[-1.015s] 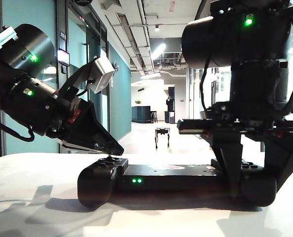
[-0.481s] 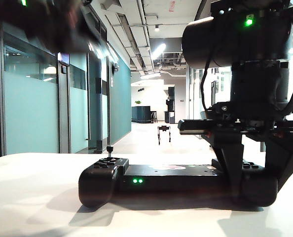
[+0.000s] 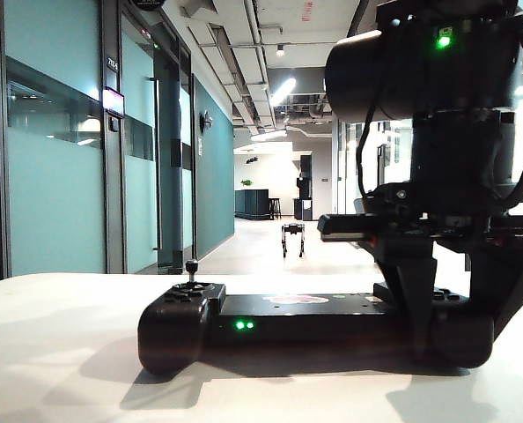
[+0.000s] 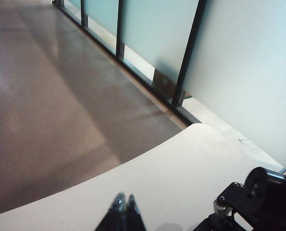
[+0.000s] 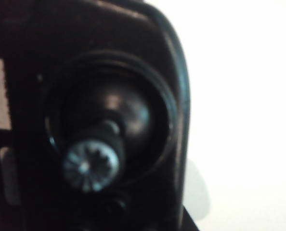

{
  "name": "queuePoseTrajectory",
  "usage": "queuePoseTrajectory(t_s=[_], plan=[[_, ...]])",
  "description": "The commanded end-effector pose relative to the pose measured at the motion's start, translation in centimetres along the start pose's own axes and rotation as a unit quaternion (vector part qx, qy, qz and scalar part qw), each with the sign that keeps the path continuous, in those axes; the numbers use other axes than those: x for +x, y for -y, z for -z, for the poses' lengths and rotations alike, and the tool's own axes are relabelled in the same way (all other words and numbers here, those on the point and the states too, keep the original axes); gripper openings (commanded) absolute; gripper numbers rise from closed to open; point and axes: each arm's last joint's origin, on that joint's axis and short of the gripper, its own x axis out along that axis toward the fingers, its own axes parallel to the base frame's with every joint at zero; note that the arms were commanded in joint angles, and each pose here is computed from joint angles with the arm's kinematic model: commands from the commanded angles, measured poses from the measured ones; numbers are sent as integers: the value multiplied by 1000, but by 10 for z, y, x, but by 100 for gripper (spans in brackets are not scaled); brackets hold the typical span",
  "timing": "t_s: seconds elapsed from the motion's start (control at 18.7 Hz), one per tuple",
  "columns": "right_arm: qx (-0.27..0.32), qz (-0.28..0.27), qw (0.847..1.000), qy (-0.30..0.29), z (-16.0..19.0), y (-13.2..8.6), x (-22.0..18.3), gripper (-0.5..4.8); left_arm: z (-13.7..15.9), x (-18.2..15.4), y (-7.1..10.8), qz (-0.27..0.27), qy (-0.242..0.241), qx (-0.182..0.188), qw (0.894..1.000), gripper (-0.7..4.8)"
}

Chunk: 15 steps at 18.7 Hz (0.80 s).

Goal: Push the left joystick on the remote control sitting on the white table forward to make the robot dog walk in a straight line until it approaches the door.

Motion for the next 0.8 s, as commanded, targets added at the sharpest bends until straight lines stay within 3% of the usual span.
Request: queuePoseTrajectory(t_s=[0.05,0.59,0.8], plan=[[-13,-9,1000,-16,2,0,-1,306,0,-15,3,-2,0,-1,1000,-5],[-39,-13,999,-14,-2,1,-45,306,0,-42,9,-13,17,-21,1000,-5],[-42,-32,999,14,8,12,-76,292,5,-51,10,-15,-2,-28,999,-5]])
